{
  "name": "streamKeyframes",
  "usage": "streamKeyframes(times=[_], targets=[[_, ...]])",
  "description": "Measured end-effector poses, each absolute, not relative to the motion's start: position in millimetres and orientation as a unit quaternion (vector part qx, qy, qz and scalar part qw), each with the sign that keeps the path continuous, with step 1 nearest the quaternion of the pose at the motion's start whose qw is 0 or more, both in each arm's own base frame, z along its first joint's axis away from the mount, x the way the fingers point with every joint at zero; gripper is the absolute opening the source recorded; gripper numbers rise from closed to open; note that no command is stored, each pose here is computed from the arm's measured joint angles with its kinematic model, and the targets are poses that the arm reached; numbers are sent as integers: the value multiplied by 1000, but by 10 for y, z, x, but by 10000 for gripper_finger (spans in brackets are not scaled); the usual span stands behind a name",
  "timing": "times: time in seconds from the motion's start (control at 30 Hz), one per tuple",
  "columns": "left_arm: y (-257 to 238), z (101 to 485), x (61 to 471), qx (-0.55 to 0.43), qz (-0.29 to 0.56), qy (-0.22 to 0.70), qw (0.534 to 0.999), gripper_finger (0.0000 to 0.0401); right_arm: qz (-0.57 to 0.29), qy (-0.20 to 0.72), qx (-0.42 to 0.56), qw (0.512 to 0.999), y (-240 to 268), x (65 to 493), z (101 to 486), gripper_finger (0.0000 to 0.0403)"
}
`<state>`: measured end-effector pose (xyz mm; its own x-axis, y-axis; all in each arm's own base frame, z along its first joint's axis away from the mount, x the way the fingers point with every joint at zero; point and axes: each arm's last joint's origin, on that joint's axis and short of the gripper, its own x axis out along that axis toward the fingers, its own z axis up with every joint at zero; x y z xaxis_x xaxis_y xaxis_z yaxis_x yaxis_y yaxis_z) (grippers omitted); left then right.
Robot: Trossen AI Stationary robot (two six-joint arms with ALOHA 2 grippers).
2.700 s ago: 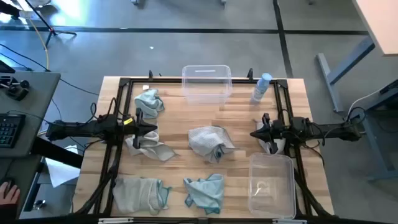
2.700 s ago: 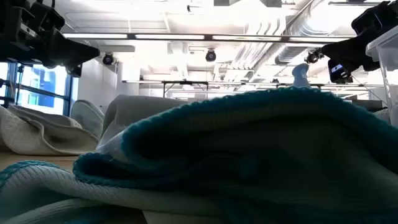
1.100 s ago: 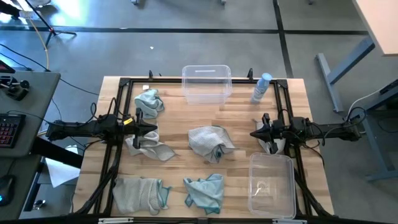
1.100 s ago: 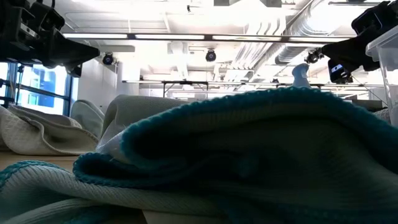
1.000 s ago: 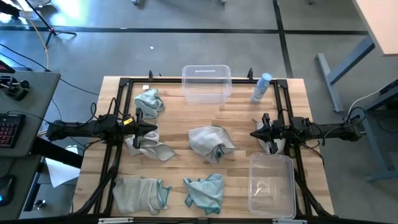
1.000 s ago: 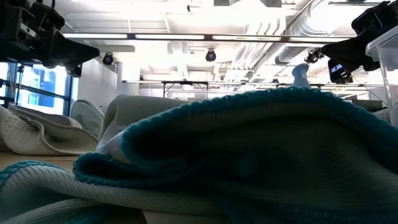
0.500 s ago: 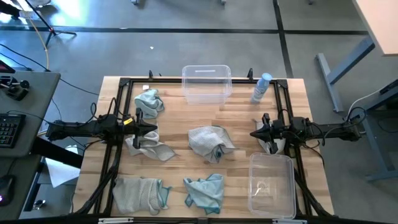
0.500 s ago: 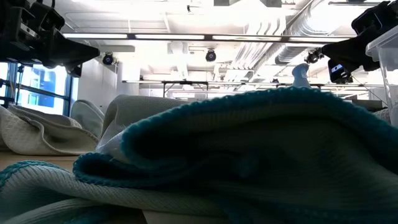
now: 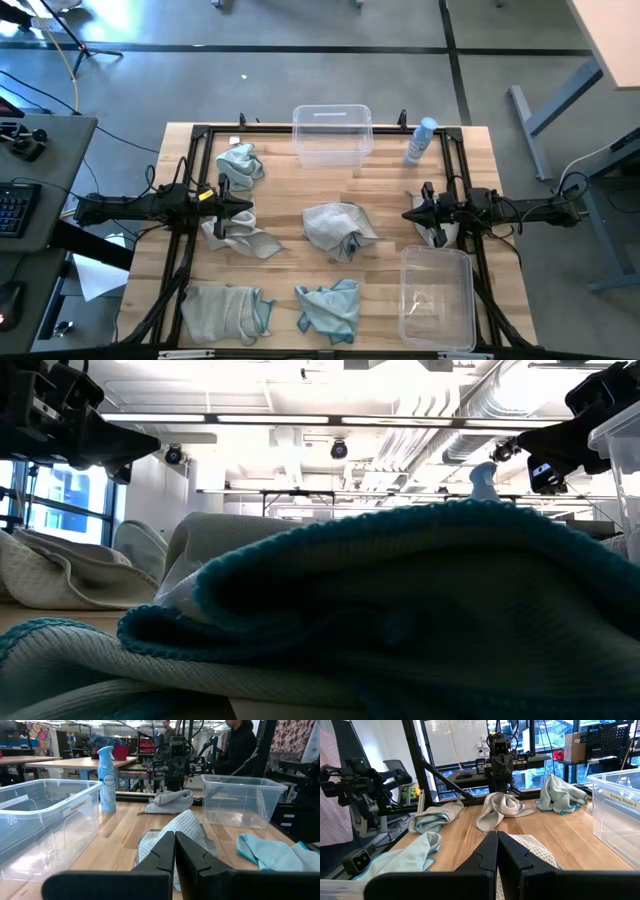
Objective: Sort microfiber towel by color & place in baskets
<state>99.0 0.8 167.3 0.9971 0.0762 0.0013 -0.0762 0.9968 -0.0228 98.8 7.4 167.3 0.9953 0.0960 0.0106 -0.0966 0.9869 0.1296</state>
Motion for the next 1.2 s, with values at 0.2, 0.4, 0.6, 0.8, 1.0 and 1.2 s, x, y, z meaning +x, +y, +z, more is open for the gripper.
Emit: streamKeyframes(times=[0.2, 0.4, 0.6, 0.8, 1.0, 1.2], targets=[[8, 1673, 990, -11, 38, -1, 999, 0, 49, -2, 68, 996, 74, 988, 1673, 0], [8, 1673, 991, -11, 38, -1, 999, 0, 49, 1, 137, 989, 74, 987, 1674, 0], [8, 1673, 990, -11, 38, -1, 999, 0, 48, 4, 196, 979, 74, 988, 1673, 0], [8, 1674, 990, -11, 38, -1, 999, 0, 48, 7, 258, 965, 74, 988, 1674, 0], [8, 1673, 990, -11, 38, -1, 999, 0, 48, 9, 300, 953, 74, 988, 1674, 0], [8, 1673, 990, -11, 38, -1, 999, 0, 18, -1, 268, 963, 56, 989, 1674, 0]])
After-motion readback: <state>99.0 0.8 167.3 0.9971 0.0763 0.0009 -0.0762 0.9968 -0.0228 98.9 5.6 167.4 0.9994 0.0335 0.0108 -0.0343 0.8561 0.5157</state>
